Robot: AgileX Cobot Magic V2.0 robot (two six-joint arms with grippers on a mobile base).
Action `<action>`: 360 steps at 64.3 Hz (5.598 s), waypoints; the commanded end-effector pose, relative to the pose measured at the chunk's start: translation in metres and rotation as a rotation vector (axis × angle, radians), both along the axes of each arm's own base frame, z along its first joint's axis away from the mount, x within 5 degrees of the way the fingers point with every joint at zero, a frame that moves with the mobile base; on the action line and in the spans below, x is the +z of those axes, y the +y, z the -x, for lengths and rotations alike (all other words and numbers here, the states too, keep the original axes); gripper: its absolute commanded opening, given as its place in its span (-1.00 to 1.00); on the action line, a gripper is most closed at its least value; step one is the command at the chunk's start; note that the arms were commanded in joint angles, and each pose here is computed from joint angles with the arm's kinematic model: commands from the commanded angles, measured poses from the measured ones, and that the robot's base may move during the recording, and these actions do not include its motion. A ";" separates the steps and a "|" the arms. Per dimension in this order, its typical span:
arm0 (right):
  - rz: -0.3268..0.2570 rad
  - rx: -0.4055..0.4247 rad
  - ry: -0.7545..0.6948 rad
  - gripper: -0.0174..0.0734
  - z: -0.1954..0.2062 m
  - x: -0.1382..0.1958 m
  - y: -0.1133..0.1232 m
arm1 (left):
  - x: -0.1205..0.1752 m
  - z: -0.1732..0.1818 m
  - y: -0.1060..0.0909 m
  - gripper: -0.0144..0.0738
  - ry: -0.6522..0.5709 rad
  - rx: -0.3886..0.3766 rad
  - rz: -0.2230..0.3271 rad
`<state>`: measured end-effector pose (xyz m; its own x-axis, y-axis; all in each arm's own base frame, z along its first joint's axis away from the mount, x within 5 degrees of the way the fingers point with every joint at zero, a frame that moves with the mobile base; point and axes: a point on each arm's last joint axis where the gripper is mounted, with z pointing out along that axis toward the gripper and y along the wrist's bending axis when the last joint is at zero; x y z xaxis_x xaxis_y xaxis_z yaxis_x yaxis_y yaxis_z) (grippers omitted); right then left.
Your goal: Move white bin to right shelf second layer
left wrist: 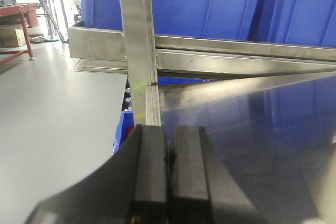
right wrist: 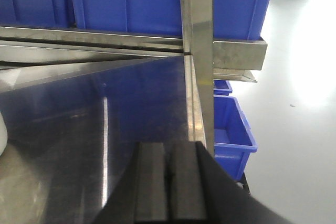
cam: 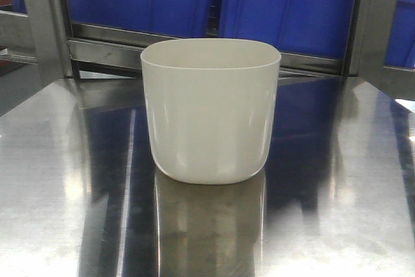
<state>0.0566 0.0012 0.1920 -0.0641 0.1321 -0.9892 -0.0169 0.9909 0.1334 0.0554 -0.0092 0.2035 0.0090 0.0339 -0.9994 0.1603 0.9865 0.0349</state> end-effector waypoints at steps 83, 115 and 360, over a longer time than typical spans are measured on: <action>0.005 -0.003 -0.124 -0.54 0.002 0.015 0.000 | -0.004 0.000 0.000 -0.48 -0.059 0.002 0.019; 0.005 -0.003 -0.124 -0.54 0.002 0.015 0.000 | -0.004 0.000 0.000 -0.48 -0.059 0.002 0.019; 0.130 0.465 0.893 0.40 -0.242 0.118 0.181 | -0.004 0.000 0.000 -0.48 -0.059 0.002 0.019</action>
<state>0.2963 0.1819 0.2871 -0.8510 -0.2218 -0.4759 -0.3360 0.9266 0.1689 0.0554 -0.0092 0.2035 0.0090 0.0339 -0.9994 0.1603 0.9865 0.0349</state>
